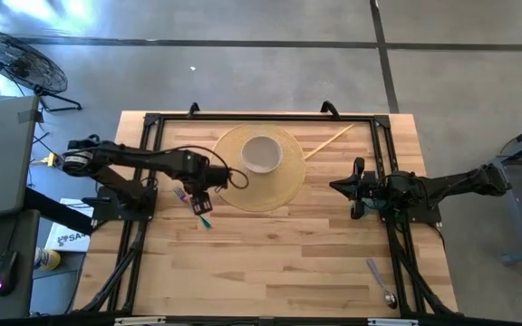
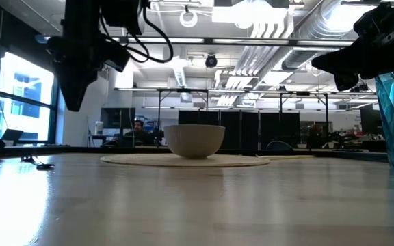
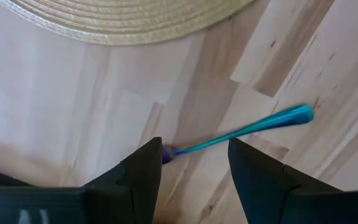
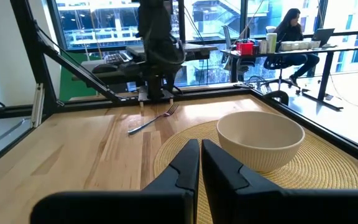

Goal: Pick & Place Utensil
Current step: Put the blue fork into the white bowl

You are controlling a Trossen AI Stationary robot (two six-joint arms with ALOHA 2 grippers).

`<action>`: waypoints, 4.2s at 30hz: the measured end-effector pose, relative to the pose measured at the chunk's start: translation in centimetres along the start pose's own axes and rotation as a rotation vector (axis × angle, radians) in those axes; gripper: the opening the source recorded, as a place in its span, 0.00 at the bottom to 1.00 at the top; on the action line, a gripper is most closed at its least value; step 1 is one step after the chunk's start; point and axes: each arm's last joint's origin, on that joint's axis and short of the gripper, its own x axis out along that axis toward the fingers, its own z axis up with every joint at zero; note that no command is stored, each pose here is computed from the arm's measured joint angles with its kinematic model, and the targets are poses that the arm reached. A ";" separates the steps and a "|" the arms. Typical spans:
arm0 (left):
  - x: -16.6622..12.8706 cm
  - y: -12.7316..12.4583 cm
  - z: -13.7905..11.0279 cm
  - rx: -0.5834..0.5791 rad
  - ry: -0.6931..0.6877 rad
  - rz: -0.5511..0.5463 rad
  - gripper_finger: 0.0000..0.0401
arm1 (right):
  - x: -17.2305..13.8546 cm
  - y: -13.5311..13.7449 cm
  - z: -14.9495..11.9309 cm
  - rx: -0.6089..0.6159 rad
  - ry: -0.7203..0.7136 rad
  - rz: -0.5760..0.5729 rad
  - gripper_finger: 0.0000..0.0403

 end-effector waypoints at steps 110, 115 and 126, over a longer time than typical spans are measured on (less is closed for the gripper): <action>3.4 -8.7 -0.8 0.303 -0.094 0.005 0.01 | 0.0 0.0 0.0 -0.001 0.003 0.000 0.03; 1.3 -10.0 -0.3 0.309 -0.189 0.018 0.01 | 0.0 0.0 0.0 -0.001 0.003 0.000 0.03; 0.6 -10.1 0.1 0.304 -0.250 0.068 0.01 | 0.0 0.0 0.0 -0.001 0.003 0.000 0.03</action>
